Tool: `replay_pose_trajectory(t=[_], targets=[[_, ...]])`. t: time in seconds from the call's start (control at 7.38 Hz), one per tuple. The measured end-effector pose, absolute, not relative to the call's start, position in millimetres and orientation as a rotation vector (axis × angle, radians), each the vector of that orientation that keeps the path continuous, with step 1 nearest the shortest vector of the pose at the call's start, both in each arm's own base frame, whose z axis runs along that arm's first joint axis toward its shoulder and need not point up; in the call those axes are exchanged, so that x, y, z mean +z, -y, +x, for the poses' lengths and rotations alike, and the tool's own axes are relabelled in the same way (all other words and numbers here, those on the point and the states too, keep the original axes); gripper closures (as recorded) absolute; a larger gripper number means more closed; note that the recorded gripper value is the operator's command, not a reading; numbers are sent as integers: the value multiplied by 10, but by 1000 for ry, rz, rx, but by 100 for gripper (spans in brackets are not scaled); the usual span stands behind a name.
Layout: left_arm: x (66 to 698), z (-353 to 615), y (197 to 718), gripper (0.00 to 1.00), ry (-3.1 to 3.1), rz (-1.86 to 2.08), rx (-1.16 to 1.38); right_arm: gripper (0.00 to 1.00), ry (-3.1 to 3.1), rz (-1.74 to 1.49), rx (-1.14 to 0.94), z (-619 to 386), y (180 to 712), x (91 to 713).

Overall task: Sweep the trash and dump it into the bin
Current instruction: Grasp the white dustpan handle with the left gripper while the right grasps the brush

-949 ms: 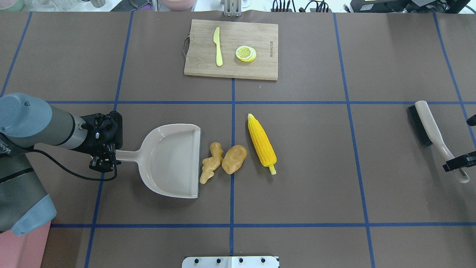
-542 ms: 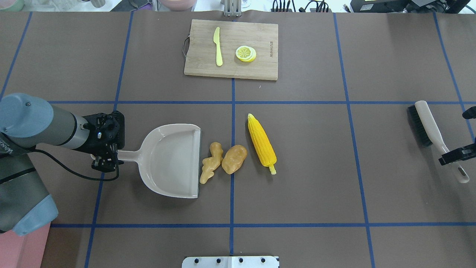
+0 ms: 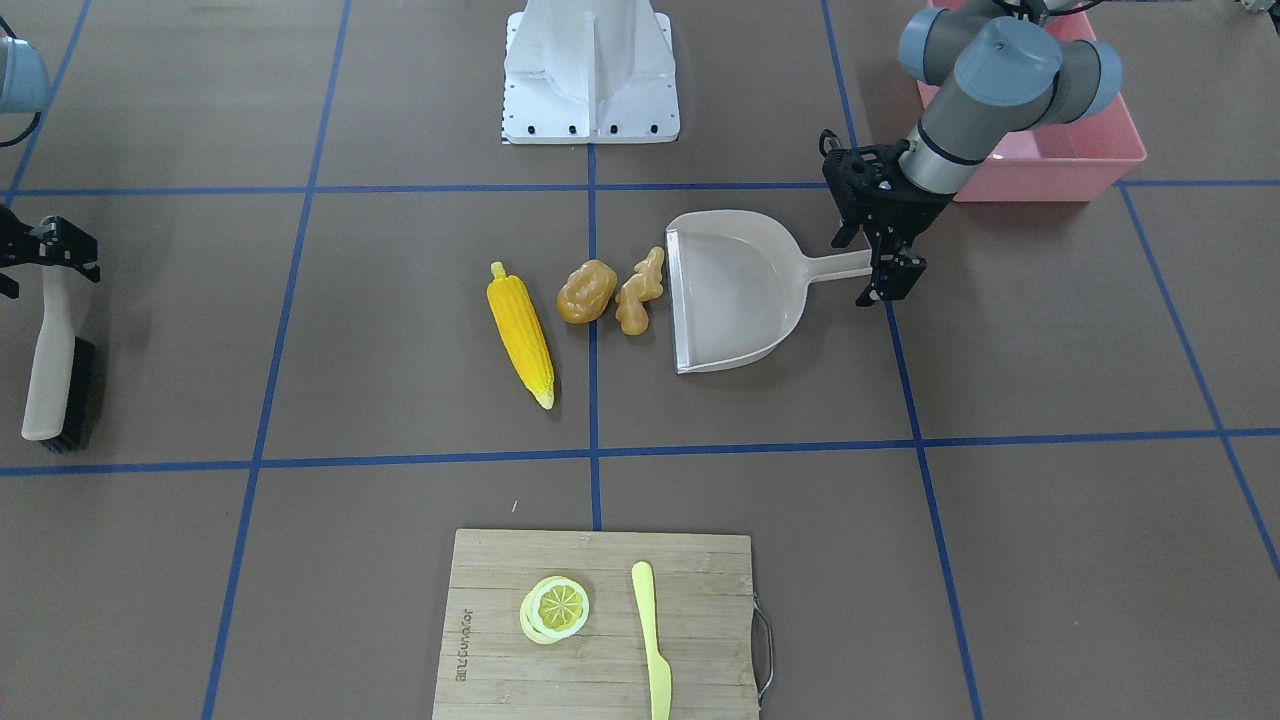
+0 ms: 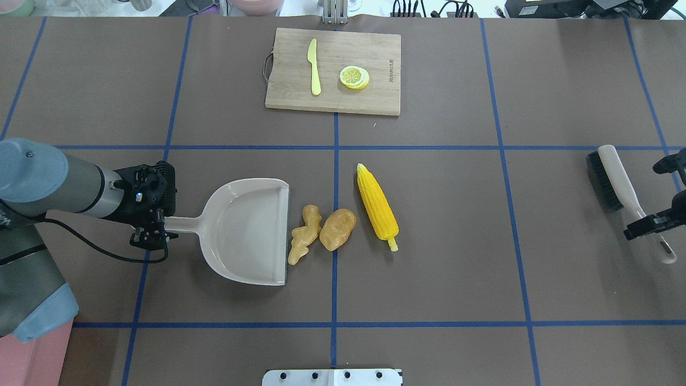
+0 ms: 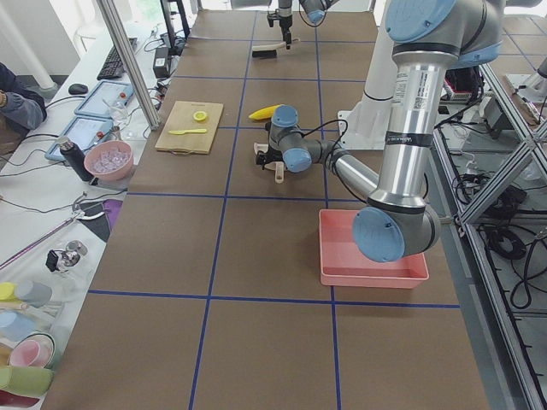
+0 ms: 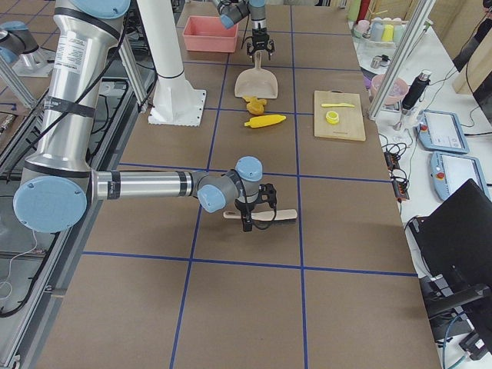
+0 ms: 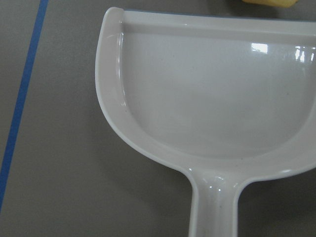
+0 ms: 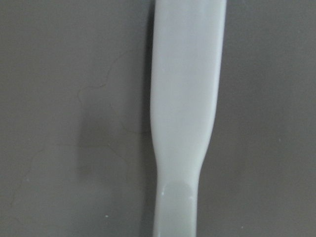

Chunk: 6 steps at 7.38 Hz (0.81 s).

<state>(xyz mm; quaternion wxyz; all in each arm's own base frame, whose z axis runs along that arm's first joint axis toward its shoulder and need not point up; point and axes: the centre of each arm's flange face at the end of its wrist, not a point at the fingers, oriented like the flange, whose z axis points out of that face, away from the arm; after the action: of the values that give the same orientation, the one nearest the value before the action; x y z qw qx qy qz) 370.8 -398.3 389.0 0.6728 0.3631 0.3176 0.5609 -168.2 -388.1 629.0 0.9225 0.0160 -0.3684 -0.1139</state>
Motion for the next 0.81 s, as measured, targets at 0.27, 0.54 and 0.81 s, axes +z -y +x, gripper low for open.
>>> replay_pose_trajectory(t=[0.27,0.54,0.81], targets=[[3931,3699,3948,2,-733,807,1269,28,763,18,-227,-1685,3847,6277],[3971,3715,3944,2,-736,796,1272,63,776,1,-220,-1639,3794,6232],[3992,3731,3938,2,-737,790,1274,100,780,-16,-219,-1599,3708,6236]])
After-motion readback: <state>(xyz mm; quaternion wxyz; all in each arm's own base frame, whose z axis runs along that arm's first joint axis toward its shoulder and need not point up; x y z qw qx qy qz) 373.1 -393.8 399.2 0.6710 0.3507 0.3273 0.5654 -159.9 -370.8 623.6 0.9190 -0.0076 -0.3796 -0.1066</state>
